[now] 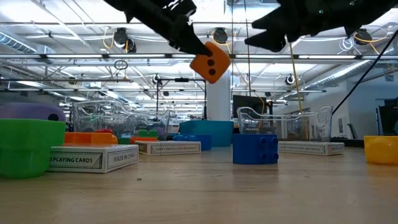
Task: Pick & Place Toys
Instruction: Put the orange dice into the blue bin
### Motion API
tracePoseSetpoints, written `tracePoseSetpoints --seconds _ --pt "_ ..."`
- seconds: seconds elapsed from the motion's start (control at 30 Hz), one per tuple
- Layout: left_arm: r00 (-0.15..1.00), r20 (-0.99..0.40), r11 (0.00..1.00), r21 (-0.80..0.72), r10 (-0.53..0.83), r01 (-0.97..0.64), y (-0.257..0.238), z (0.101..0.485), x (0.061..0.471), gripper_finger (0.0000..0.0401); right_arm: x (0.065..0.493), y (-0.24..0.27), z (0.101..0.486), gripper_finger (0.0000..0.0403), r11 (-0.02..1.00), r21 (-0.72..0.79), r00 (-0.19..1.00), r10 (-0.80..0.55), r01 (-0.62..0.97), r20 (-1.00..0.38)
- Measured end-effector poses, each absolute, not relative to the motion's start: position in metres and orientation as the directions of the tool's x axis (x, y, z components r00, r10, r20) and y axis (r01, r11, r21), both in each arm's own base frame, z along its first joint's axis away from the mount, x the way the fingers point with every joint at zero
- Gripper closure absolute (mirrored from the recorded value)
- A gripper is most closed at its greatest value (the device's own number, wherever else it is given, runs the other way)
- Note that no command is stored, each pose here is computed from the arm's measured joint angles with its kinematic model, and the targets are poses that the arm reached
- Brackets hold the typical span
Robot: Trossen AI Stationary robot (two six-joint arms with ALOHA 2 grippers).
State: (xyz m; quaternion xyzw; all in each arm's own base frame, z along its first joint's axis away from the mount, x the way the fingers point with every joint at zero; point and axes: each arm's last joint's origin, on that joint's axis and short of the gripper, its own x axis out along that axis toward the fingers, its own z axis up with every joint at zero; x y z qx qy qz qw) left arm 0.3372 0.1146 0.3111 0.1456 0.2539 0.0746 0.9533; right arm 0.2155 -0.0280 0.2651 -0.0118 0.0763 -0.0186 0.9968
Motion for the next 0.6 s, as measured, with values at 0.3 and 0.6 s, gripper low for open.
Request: tracePoseSetpoints --seconds 0.3,0.6 --pt "0.808 -0.480 0.926 0.319 0.343 -0.203 0.174 0.338 0.317 0.0080 0.233 -0.031 0.230 0.0033 0.990 0.101 0.931 -0.059 0.102 -0.359" --pt "0.684 -0.635 0.932 0.277 0.359 -0.232 0.217 0.315 0.336 0.0084 0.256 -0.036 0.193 0.0033 0.978 0.118 0.881 -0.101 0.174 -0.462"
